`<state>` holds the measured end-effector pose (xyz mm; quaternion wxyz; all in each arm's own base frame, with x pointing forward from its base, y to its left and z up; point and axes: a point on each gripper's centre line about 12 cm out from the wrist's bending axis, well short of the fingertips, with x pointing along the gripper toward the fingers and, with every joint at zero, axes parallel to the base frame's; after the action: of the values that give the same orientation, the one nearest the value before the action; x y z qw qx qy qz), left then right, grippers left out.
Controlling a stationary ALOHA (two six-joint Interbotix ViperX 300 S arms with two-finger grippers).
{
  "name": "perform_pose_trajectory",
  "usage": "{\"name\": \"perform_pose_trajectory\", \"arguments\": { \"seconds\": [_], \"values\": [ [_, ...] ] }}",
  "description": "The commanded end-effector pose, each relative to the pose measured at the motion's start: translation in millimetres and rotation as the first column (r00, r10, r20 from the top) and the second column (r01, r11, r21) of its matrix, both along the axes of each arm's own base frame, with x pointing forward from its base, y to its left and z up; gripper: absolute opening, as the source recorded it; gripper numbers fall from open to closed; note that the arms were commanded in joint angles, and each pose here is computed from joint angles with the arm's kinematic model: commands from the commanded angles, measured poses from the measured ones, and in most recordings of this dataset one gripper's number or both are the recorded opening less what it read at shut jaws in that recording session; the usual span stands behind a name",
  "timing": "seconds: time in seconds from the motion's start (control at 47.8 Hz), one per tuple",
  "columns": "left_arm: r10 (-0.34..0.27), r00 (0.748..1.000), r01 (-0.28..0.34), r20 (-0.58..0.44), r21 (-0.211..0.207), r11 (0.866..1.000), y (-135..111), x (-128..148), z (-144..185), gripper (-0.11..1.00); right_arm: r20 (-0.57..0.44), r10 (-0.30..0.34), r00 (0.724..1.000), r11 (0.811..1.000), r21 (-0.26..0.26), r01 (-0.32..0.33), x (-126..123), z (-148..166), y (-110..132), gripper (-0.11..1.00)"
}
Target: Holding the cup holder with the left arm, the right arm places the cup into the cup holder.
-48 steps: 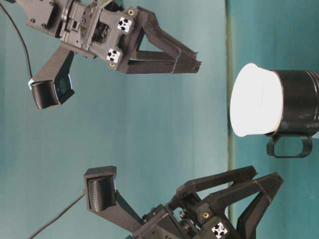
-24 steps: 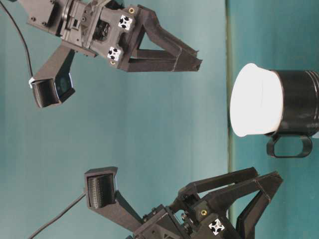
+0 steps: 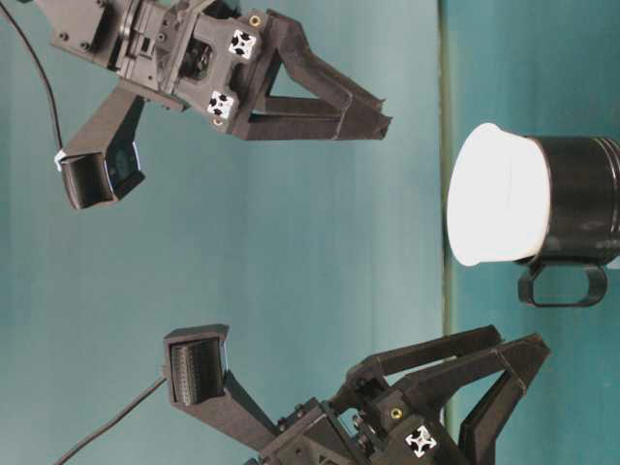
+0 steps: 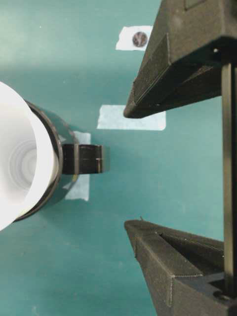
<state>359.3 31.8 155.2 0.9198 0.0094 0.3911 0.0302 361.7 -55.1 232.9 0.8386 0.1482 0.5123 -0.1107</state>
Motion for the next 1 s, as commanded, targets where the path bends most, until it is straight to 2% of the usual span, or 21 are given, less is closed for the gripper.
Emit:
{"name": "perform_pose_trajectory", "arguments": {
  "seconds": [0.0, 0.983],
  "values": [
    [-0.001, 1.000, 0.001, 0.026, 0.004, 1.000, 0.2, 2.5, 7.8, 0.85, 0.079, -0.003, 0.997, 1.000, -0.008, 0.003, -4.6, 26.9, 2.0, 0.88],
    [0.001, 1.000, -0.001, 0.021, 0.001, 1.000, 0.3, 2.8, 5.7, 0.85, 0.072, -0.002, 0.997, 1.000, -0.007, 0.002, -4.9, 24.7, 2.2, 0.88]
  ]
}}
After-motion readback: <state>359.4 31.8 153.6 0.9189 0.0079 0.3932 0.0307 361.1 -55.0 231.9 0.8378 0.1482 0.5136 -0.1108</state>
